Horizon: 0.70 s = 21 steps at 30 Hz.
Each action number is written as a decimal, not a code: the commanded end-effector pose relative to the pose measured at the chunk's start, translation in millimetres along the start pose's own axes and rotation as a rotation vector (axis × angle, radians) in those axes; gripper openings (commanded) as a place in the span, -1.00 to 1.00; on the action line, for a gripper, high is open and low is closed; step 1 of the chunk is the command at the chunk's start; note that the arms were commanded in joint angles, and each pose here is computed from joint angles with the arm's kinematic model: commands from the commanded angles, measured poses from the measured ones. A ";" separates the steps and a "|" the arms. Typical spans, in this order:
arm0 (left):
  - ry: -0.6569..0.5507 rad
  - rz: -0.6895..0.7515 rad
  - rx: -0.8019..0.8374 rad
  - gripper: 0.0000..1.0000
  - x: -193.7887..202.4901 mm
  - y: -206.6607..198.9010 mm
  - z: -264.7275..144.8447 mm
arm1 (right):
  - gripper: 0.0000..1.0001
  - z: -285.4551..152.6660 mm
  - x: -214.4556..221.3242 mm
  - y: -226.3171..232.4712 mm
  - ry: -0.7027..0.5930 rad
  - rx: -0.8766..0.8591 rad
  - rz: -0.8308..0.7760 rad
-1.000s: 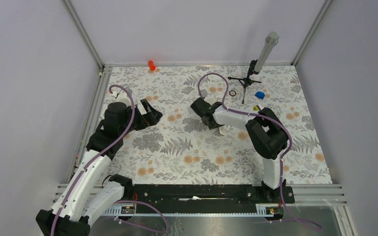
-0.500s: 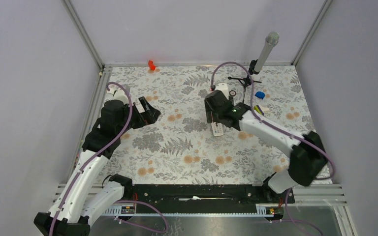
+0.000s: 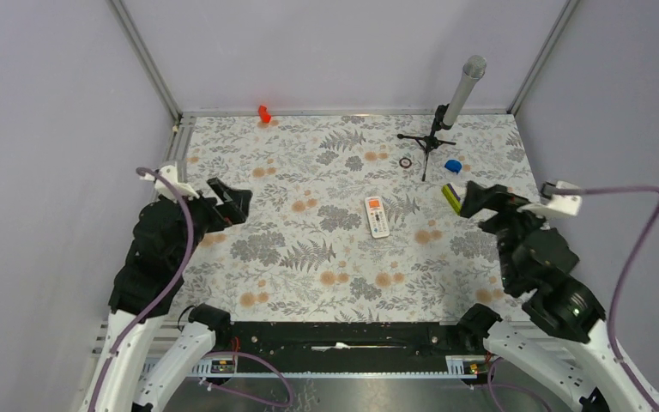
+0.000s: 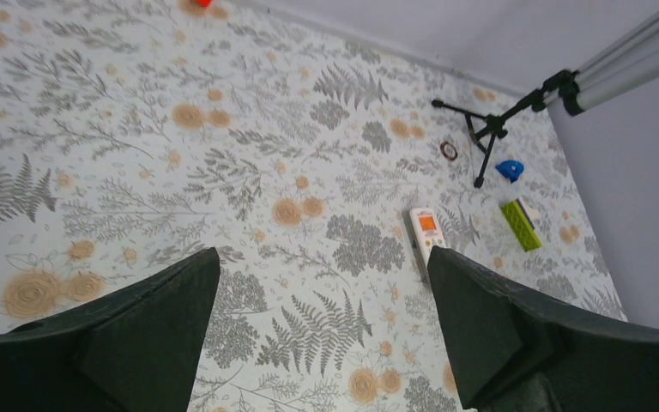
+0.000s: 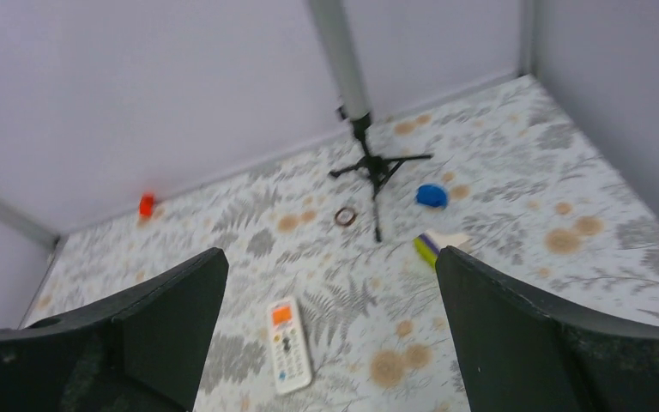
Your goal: Load the batteries into the remote control
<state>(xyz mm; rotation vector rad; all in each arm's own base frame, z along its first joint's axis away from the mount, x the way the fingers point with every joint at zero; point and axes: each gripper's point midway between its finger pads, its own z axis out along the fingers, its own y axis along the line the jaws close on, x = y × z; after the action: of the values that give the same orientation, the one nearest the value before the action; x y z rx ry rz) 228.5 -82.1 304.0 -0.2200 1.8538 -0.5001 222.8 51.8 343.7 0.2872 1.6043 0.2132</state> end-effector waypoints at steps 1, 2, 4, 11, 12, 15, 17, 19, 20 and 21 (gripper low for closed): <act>-0.169 0.020 -0.016 0.98 -39.3 1.4 -27.2 | 0.99 -27.3 -46.6 -65.9 -0.172 0.254 0.016; -0.199 0.019 -0.012 0.98 -43.0 2.0 -33.9 | 0.99 -34.5 -54.0 -74.2 -0.191 0.275 0.038; -0.238 0.019 -0.021 0.98 -47.3 5.7 -42.5 | 0.99 -45.5 -65.3 -85.2 -0.224 0.294 0.083; -0.285 0.004 -0.034 0.98 -48.9 12.6 -56.7 | 0.99 -61.6 -75.4 -102.0 -0.270 0.306 0.150; -0.283 0.004 -0.031 0.98 -47.9 12.3 -56.2 | 0.99 -62.6 -75.3 -102.7 -0.271 0.303 0.157; -0.269 0.005 -0.025 0.98 -45.6 10.9 -54.4 | 0.99 -64.0 -73.6 -104.4 -0.272 0.300 0.168; -0.260 0.004 -0.019 0.98 -43.9 9.8 -53.2 | 0.99 -64.2 -72.0 -104.7 -0.269 0.298 0.172; -0.255 0.009 -0.010 0.98 -43.0 8.3 -52.8 | 0.99 -64.1 -70.8 -104.6 -0.267 0.296 0.173; -0.250 0.016 -0.003 0.98 -42.4 7.0 -52.6 | 0.99 -64.0 -70.2 -104.9 -0.266 0.297 0.172; -0.250 0.020 -0.004 0.98 -42.4 7.3 -52.6 | 0.99 -63.5 -69.6 -104.4 -0.265 0.296 0.173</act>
<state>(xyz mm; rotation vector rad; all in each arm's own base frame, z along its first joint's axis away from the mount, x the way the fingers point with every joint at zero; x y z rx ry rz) 192.2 -46.6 345.9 -0.2769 1.6293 -0.4424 160.6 -59.0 380.5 0.6084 1.3656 0.0677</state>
